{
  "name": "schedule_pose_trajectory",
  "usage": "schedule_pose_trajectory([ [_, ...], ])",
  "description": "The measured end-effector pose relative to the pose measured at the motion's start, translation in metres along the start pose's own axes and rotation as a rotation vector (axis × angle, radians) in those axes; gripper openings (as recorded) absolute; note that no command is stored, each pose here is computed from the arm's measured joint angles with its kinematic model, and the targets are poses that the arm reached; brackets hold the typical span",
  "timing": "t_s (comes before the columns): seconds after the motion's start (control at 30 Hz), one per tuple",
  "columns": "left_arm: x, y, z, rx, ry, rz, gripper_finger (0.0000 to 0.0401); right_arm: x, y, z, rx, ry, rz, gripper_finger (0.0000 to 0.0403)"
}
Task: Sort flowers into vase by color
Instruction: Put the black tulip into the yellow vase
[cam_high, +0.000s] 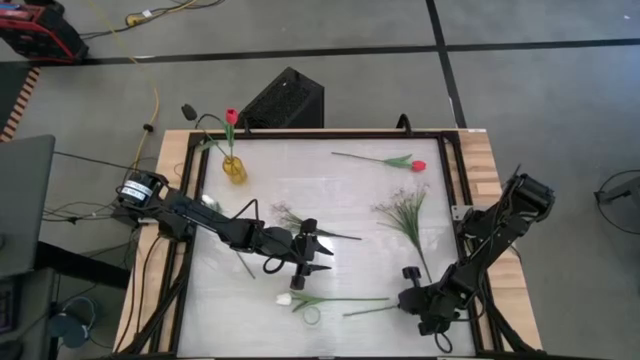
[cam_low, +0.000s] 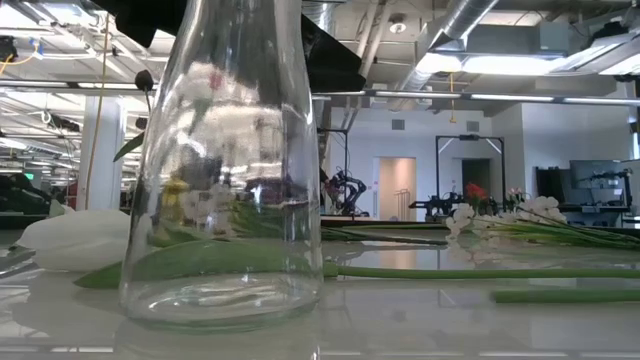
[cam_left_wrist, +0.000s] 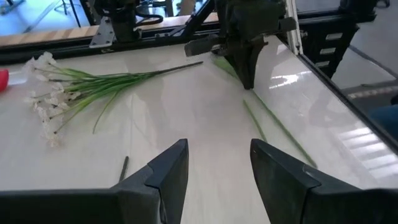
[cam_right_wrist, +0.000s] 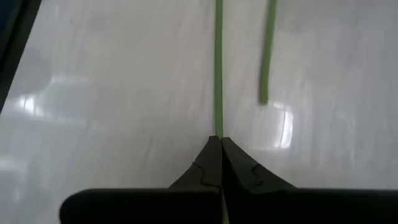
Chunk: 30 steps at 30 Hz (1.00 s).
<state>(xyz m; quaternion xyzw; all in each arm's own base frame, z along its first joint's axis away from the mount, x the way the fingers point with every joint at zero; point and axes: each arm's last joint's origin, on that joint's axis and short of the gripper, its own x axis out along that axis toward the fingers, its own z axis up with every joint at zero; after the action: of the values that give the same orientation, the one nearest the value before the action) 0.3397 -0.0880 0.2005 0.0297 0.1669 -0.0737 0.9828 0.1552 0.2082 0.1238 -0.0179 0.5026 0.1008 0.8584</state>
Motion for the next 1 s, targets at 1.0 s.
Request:
schedule_pose_trajectory([
  [1.0,0.001,0.055,0.006,-0.762,-0.063,-0.067,0.0162,-0.064,-0.119,0.121,-0.86,-0.292,-0.742,0.0019],
])
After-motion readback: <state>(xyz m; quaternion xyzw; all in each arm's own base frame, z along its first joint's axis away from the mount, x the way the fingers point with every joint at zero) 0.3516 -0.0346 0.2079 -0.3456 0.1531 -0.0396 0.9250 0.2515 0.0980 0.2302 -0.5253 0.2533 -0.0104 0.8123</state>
